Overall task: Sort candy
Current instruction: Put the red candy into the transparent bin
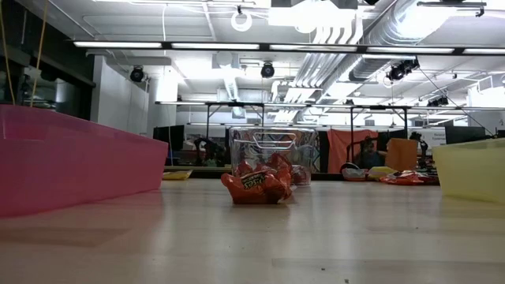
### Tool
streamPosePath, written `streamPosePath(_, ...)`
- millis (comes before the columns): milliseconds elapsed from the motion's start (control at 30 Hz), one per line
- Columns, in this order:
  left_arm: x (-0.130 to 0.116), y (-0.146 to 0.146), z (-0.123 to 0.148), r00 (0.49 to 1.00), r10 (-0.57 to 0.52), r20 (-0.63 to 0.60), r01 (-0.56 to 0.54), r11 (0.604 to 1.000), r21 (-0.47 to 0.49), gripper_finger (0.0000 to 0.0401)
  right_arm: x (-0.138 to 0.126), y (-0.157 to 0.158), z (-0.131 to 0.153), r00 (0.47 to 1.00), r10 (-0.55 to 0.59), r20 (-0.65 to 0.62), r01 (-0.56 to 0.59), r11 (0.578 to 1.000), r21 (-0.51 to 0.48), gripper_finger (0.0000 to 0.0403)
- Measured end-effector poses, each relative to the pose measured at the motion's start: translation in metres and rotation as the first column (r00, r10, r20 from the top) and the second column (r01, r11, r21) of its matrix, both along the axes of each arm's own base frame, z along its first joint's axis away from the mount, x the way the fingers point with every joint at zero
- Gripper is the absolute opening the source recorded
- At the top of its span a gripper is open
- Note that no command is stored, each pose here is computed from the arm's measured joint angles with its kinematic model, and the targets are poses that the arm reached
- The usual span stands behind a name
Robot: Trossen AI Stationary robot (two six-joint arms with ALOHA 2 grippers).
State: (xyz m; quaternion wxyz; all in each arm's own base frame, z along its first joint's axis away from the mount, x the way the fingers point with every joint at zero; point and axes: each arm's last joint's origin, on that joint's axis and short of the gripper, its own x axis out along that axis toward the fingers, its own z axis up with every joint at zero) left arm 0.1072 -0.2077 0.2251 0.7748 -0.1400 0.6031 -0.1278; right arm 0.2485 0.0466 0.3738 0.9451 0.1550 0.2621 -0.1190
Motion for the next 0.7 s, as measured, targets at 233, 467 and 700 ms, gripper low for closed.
streamPosePath(233, 0.021, 0.029, 0.077, 0.867, 0.215, 0.450, -0.193, 0.977, -0.095, 0.0004, 0.001, 0.000, 0.001, 1.000, 0.000, 0.010, 0.000, 1.000, 0.002, 0.0259)
streamPosePath(467, 0.059, 0.077, 0.137, 0.478, 0.210, 0.853, -0.366, 0.930, -0.024, 0.0004, 0.002, 0.000, 0.003, 0.999, 0.000, 0.040, -0.001, 1.000, 0.008, 0.0259)
streamPosePath(700, 0.104, 0.131, 0.140, 0.380, 0.084, 0.921, -0.323, 0.945, 0.046, 0.0004, 0.002, 0.000, 0.003, 0.999, 0.002, 0.040, -0.002, 1.000, 0.006, 0.0259)
